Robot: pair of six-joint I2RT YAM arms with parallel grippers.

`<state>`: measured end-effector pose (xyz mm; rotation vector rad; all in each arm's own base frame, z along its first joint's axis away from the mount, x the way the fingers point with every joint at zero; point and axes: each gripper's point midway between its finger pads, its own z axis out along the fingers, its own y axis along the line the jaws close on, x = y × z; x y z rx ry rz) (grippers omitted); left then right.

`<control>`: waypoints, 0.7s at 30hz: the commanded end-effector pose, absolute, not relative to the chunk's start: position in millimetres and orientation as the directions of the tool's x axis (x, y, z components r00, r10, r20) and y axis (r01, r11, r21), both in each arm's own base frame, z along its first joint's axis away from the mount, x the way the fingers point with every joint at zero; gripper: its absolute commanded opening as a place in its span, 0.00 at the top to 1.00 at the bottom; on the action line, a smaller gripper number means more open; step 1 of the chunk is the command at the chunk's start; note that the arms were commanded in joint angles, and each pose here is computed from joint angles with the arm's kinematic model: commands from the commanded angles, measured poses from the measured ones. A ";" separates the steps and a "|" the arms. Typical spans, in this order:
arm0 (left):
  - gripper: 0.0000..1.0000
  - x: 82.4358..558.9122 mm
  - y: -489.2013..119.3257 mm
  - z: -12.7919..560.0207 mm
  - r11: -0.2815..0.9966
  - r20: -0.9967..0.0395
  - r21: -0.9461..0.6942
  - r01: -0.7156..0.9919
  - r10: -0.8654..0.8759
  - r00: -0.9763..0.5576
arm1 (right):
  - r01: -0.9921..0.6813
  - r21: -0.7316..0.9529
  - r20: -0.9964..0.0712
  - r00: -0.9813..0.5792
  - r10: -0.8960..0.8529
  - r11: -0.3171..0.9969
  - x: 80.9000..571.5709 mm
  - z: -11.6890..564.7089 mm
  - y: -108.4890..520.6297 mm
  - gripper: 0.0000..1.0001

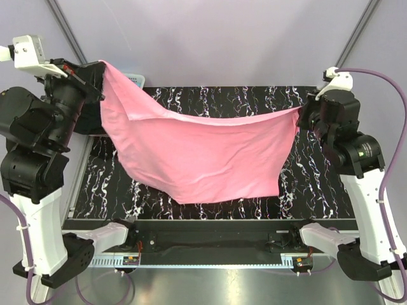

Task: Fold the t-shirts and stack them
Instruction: Flatten the tshirt out

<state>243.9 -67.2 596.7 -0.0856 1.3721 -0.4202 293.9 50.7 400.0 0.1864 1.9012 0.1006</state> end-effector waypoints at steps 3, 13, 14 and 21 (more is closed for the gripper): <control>1.00 212.9 -53.6 641.2 0.922 -0.889 -0.284 0.264 -0.357 0.289 | 0.079 0.203 -0.970 -0.120 0.211 0.976 269.8 468.8 33.8 1.00; 1.00 152.6 -30.6 629.7 0.939 -0.897 -0.248 0.238 -0.315 0.309 | -0.100 0.236 -0.972 -0.029 0.234 0.967 215.0 504.2 42.0 1.00; 1.00 143.1 -27.8 636.0 0.939 -0.890 -0.243 0.243 -0.315 0.329 | -0.111 0.244 -0.970 -0.010 0.244 0.963 207.3 507.8 40.7 1.00; 1.00 113.0 -21.6 653.7 0.931 -0.857 -0.240 0.275 -0.336 0.391 | -0.166 0.264 -0.958 0.073 0.279 0.950 186.4 529.9 39.8 1.00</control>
